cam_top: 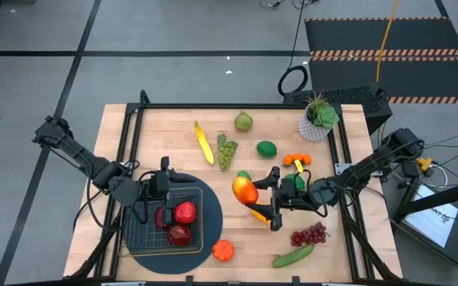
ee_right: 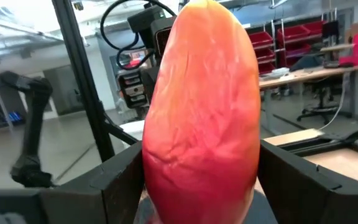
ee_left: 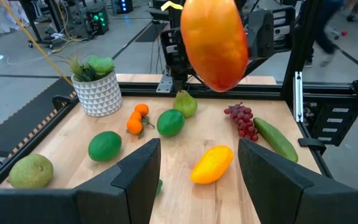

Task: Build produce basket
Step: Put the orange mango into the gold wire basket

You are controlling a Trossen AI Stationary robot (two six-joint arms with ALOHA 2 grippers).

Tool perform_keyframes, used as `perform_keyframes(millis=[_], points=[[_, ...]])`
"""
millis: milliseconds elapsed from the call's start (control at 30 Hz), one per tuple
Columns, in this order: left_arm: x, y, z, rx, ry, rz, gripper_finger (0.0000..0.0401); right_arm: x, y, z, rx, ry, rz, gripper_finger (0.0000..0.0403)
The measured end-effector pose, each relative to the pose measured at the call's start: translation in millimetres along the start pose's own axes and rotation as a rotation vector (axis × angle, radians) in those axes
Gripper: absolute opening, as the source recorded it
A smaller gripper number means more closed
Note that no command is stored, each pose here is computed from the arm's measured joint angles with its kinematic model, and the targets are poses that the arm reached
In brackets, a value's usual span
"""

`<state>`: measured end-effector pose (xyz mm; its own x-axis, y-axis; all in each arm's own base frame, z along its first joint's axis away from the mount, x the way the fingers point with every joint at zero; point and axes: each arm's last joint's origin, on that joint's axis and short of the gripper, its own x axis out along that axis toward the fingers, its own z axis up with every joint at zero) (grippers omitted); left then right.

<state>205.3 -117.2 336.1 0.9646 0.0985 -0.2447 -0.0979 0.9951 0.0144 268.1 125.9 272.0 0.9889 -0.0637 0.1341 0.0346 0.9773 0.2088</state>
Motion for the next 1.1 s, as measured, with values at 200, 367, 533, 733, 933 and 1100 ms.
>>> perform_keyframes(millis=[200,367,533,733,933,1100], points=[[0.0,0.0,0.0,0.000,0.000,0.000,0.0214,1.3,-2.8,-2.6,-0.213,0.026,-0.010,0.0277],[0.0,0.0,0.0,0.000,0.000,0.000,0.0214,1.3,-2.8,-3.0,-0.320,0.030,-0.009,0.0277],[0.0,-0.1,0.5,-0.003,-0.004,-0.001,0.0214,1.2,-2.8,-2.9,-0.371,0.030,-0.008,0.0277],[0.0,-0.4,1.8,-0.011,-0.016,-0.005,0.0214,1.7,-3.4,-1.3,-0.373,0.016,-0.011,0.0277],[0.0,-1.4,3.2,-0.004,-0.024,-0.034,0.0214,1.8,-3.6,-1.3,-0.435,0.017,-0.012,0.0277],[5.5,-7.5,6.4,0.017,-0.068,-0.072,0.0214,1.8,-3.6,-1.3,-0.369,0.016,-0.011,0.0277]])
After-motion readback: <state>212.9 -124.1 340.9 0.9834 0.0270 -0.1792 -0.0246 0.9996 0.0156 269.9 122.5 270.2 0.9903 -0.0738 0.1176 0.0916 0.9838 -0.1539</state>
